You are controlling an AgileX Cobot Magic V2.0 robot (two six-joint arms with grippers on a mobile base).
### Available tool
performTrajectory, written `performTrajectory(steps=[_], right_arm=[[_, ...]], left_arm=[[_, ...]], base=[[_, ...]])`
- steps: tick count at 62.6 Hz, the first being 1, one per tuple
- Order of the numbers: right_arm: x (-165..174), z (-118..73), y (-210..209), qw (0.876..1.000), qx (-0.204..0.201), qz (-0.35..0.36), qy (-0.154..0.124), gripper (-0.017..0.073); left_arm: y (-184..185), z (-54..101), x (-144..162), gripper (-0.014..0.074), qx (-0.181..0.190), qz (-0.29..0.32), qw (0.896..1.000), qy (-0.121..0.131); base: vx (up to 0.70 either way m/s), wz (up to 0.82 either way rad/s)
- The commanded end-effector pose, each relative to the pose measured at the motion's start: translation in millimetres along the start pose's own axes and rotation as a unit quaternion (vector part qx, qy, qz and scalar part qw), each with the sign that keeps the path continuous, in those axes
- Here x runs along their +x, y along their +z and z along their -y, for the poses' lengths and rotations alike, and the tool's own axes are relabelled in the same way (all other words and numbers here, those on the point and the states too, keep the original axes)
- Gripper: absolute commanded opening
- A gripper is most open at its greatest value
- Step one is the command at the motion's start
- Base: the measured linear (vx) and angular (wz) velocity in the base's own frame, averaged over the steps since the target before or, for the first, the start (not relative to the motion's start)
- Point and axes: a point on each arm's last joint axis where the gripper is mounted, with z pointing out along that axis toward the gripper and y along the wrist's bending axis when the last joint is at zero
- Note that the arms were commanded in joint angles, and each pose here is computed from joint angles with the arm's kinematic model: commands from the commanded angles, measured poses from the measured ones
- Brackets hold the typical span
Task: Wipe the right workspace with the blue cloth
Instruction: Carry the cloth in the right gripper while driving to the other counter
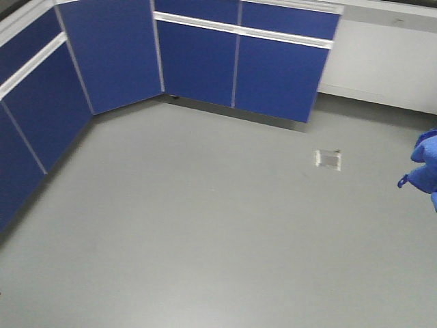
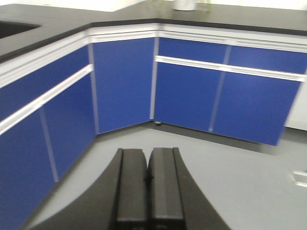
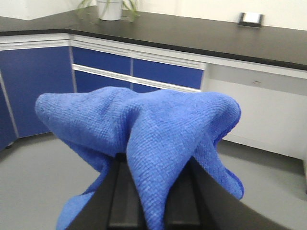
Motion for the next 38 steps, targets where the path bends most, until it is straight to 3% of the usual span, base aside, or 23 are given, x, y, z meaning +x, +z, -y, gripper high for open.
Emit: performTrajectory(steps=[1,38], right_arm=[[-17.1,0.4,-2.6,0.998,0.001,0.055,-0.011,-0.0001],[-17.1,0.4,-2.6,0.998,0.001,0.055,-0.011,-0.0001]], left_arm=[[1.3,1.2,2.1,-0.0006,0.009,0.032,0.999,-0.003],[1.3,1.2,2.1,-0.0006,0.009,0.032,0.999,-0.003]], base=[[-0.11,-0.45],[-0.06,-0.40]])
